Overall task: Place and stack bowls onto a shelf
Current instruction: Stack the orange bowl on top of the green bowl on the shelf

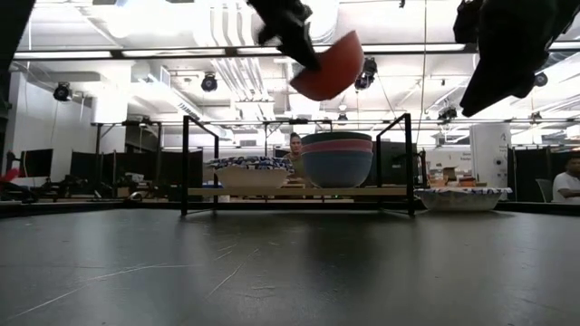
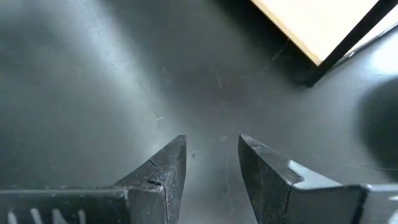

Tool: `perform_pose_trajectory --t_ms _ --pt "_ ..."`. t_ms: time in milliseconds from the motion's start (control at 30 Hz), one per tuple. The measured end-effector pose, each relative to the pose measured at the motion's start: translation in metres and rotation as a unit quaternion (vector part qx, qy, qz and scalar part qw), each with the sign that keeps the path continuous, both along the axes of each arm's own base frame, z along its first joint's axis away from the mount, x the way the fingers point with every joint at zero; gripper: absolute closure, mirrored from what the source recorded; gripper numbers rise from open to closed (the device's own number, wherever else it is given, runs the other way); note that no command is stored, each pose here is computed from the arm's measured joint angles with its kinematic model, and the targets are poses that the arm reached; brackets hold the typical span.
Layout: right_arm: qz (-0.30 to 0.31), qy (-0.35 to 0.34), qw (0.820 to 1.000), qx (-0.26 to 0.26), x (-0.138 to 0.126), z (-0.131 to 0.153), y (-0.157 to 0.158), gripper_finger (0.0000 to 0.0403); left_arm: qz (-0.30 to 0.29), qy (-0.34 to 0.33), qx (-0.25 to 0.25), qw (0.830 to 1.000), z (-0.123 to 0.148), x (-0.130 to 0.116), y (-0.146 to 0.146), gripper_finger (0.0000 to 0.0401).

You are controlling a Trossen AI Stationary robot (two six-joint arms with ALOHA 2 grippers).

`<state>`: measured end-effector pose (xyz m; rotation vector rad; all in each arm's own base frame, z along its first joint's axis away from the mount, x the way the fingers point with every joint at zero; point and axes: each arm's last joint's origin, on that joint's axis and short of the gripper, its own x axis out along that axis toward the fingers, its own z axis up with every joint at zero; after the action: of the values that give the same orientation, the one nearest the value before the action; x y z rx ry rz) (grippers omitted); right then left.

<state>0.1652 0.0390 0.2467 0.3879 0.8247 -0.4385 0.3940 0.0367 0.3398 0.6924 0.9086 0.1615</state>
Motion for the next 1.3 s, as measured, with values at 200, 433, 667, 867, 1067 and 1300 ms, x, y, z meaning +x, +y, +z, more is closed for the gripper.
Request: perform_pose_trajectory --t_ms 200,433,667,867,1067,1300 --pt "-0.007 -0.01 1.0 -0.011 -0.001 0.0 0.005 0.0268 0.019 -0.058 -0.04 0.997 -0.014 0.018 0.061 0.0401" --pt "-0.01 -0.012 1.0 -0.02 -0.002 0.0 0.005 0.0268 0.061 -0.036 -0.063 0.995 -0.042 0.026 0.093 0.0392" --pt "-0.018 -0.015 0.999 -0.033 -0.002 0.0 0.004 0.0268 0.066 -0.035 -0.065 0.995 -0.049 0.029 0.098 0.0349" --pt "-0.022 -0.019 0.999 -0.038 -0.001 0.0 0.004 0.0268 0.078 -0.047 -0.073 0.993 -0.045 0.027 0.097 0.0315" --pt "-0.051 -0.057 0.994 -0.073 0.003 0.004 0.002 0.0268 0.117 -0.063 -0.105 0.986 -0.034 0.02 0.087 0.0301" --pt "-0.052 -0.119 0.985 -0.11 0.015 0.014 -0.002 0.0268 0.138 -0.102 -0.155 0.973 -0.005 -0.001 0.06 0.0301"
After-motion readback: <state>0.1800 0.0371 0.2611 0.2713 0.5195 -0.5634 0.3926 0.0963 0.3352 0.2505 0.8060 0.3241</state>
